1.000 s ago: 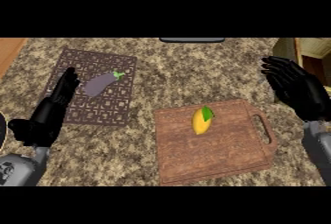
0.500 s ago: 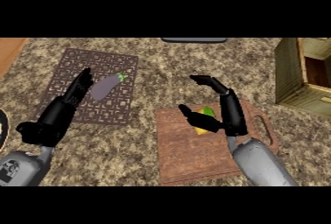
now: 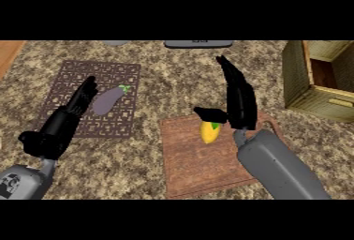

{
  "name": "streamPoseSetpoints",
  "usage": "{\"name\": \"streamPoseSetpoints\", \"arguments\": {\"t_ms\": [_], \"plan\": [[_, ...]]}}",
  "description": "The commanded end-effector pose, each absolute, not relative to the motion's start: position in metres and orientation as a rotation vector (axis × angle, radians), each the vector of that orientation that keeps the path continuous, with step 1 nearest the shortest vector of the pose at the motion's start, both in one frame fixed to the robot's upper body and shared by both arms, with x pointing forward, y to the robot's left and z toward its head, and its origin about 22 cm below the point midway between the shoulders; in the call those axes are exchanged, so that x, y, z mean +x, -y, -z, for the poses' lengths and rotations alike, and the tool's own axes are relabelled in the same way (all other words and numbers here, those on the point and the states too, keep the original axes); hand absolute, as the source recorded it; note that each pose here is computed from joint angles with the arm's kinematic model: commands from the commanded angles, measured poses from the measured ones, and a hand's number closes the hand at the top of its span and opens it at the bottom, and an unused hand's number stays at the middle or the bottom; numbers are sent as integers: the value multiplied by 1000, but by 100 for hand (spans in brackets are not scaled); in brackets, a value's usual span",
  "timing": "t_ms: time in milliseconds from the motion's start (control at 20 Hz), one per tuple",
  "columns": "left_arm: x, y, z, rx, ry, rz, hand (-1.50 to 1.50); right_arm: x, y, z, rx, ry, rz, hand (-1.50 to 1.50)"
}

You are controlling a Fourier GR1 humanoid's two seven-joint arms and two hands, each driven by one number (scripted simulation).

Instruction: Pick the lemon from the cutting board and place it in the basket

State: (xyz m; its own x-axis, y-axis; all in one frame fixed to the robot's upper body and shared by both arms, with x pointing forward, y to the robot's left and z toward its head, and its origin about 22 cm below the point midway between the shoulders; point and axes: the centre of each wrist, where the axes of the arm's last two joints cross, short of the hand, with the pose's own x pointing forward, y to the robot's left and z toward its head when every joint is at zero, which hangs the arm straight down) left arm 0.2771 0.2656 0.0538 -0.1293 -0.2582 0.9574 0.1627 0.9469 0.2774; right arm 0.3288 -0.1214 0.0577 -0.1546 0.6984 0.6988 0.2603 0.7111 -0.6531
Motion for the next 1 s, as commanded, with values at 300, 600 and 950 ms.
{"name": "streamPoseSetpoints", "arguments": {"t_ms": [300, 600, 950], "plan": [[276, -275, -56, 103, 1666, 363, 0, 335, 100, -124, -930, 1191, -914, -150], [265, -283, -57, 76, 1651, 358, 0, 297, 81, -196, -813, 1075, -989, -150], [277, -274, -54, 76, 1661, 353, 0, 255, 110, -230, -841, 1085, -900, -150]]}}
